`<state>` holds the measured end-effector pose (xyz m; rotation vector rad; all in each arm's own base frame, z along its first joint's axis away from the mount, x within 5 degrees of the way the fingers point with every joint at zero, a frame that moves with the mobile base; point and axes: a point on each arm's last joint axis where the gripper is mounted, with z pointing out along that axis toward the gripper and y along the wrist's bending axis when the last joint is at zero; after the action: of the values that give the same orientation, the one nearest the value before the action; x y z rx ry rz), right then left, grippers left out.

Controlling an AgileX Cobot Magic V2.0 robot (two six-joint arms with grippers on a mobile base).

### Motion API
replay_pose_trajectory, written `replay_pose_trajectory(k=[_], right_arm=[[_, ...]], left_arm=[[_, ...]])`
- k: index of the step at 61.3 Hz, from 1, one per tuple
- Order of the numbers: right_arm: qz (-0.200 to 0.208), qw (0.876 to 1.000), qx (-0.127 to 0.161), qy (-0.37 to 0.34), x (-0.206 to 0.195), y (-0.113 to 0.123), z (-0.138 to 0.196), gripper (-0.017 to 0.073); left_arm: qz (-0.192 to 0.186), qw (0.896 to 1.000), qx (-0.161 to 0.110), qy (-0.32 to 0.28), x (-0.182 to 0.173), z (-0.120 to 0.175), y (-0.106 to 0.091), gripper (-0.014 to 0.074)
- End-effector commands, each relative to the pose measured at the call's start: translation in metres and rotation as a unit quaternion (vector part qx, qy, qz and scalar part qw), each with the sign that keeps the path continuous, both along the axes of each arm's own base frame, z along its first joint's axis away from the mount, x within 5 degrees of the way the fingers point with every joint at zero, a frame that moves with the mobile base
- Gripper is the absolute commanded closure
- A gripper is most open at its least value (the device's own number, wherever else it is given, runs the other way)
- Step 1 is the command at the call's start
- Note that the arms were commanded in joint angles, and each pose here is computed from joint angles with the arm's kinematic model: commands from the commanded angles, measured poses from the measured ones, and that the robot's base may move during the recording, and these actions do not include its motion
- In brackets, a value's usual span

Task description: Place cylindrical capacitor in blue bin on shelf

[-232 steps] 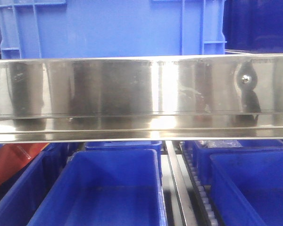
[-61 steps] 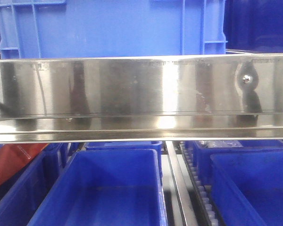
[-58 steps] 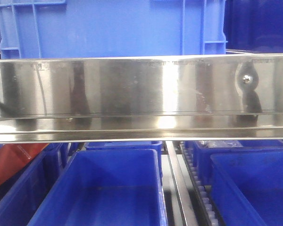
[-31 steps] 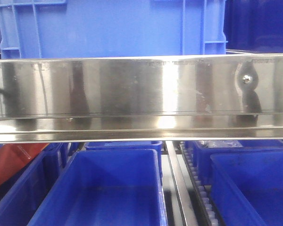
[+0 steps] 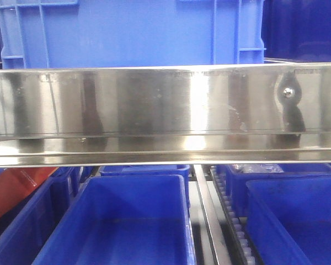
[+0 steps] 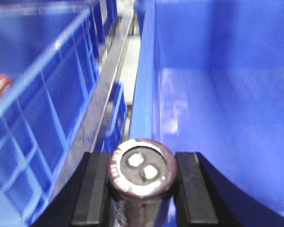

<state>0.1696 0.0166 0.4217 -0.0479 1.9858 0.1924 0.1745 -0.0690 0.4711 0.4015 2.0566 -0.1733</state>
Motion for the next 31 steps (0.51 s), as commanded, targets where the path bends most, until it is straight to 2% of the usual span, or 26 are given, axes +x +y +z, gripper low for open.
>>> replay_pose_trajectory(k=[1, 12, 17, 25, 31], right_arm=[[0.000, 1.000, 0.001, -0.011, -0.003, 0.000, 0.005, 0.0721], [0.001, 1.000, 0.000, -0.006, -0.003, 0.000, 0.004, 0.0721], [0.006, 1.000, -0.014, -0.012, -0.003, 0.000, 0.005, 0.0721], [0.011, 0.999, -0.020, -0.034, -0.004, 0.001, 0.017, 0.0721], [0.032, 0.998, -0.021, -0.056, 0.000, 0.008, 0.033, 0.0721]], left_arm=[[0.022, 0.999, -0.015, -0.023, -0.028, -0.006, 0.019, 0.0704], [0.069, 0.997, -0.025, -0.034, -0.076, -0.032, 0.047, 0.0704], [0.085, 0.995, -0.026, -0.040, -0.093, -0.046, 0.054, 0.0704], [0.104, 0.993, -0.029, -0.052, -0.114, -0.062, 0.062, 0.0704], [0.110, 0.992, -0.030, -0.056, -0.122, -0.070, 0.064, 0.0704]])
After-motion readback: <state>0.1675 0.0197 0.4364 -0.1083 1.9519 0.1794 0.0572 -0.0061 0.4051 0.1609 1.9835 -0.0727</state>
